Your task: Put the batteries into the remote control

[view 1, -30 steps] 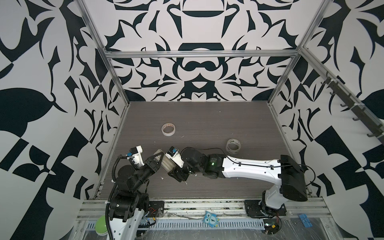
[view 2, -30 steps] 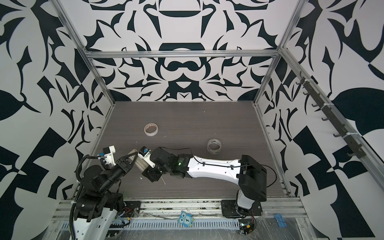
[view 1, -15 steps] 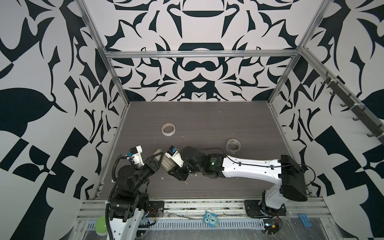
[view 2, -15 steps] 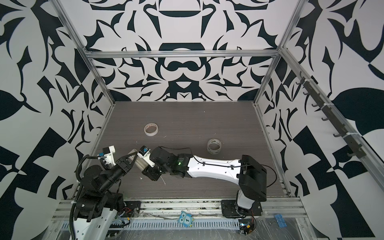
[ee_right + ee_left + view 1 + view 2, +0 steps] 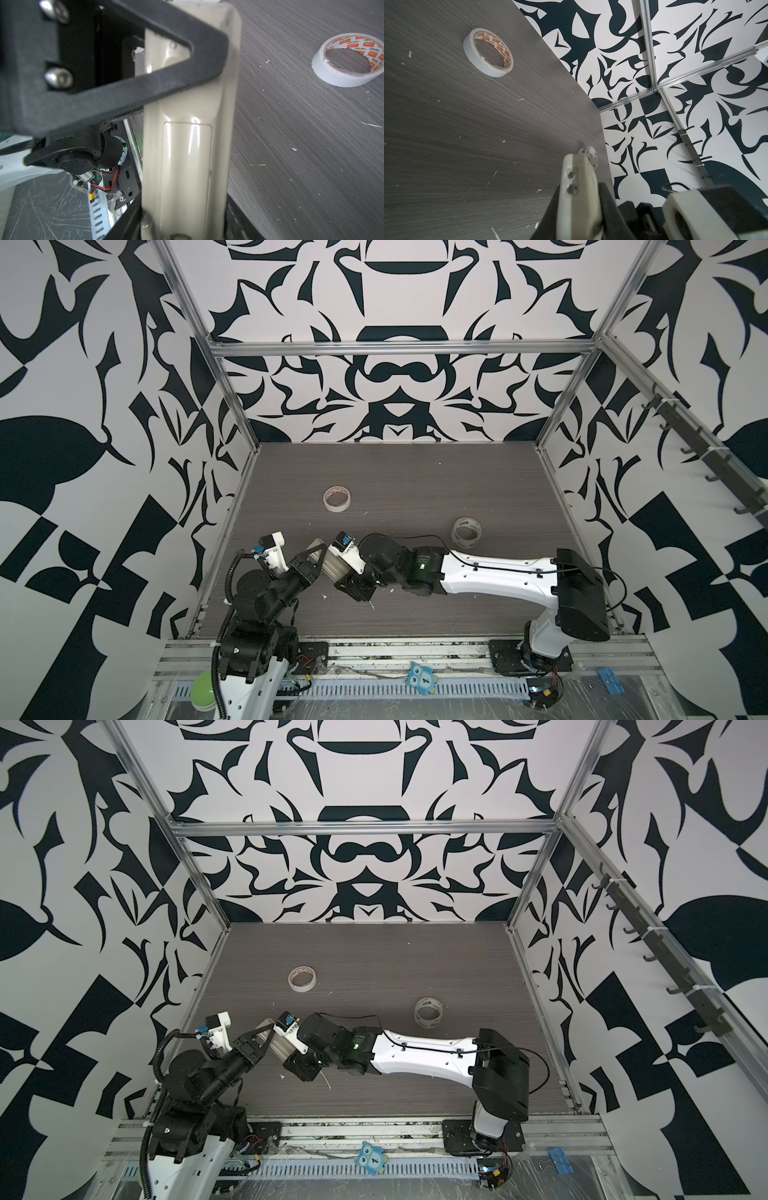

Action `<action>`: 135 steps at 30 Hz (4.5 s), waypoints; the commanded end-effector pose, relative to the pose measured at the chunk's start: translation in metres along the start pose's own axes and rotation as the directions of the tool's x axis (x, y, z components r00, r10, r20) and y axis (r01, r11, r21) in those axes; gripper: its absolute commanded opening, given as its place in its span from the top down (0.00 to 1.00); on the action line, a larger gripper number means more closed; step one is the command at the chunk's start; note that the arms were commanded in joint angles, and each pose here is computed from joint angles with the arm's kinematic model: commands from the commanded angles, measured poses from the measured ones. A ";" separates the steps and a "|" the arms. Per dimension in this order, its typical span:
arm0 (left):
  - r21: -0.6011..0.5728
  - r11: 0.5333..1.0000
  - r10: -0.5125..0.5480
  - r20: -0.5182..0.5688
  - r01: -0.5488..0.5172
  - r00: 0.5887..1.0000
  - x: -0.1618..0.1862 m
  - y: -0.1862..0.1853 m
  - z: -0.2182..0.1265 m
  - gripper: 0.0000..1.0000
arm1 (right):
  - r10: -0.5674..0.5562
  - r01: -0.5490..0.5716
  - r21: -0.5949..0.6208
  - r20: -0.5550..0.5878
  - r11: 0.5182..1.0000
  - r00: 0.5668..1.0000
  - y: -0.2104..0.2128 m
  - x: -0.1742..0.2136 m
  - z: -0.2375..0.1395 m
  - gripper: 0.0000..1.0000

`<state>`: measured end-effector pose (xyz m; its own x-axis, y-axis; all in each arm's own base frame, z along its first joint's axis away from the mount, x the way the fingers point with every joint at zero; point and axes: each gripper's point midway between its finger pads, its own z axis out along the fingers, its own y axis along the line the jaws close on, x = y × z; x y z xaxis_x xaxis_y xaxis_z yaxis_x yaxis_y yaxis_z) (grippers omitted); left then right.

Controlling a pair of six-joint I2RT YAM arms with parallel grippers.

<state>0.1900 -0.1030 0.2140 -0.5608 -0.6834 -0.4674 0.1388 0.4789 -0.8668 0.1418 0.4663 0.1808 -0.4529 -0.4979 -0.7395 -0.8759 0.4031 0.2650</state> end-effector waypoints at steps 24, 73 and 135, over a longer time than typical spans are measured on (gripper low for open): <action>0.045 0.999 -0.021 -0.017 0.022 1.000 0.004 -0.004 0.004 0.49 | -0.021 0.022 -0.007 0.098 1.000 0.995 0.007 -0.026 -0.018 0.97; 0.515 0.837 0.267 -0.089 -0.185 0.959 0.005 -0.112 0.004 0.10 | 0.317 -0.122 -0.495 0.332 0.860 0.889 -0.020 -0.064 -0.153 1.00; 0.672 0.713 0.350 -0.094 -0.200 0.932 0.021 -0.177 0.038 0.54 | 0.386 -0.084 -0.679 0.307 0.729 0.870 -0.003 -0.071 -0.172 1.00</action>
<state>0.1875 -0.2239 0.3340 -0.6124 -0.4010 -0.6813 0.7058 0.1108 -0.6997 0.1584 0.3742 0.3082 -0.7210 -0.0851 -0.6876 -0.6789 -0.1115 0.7257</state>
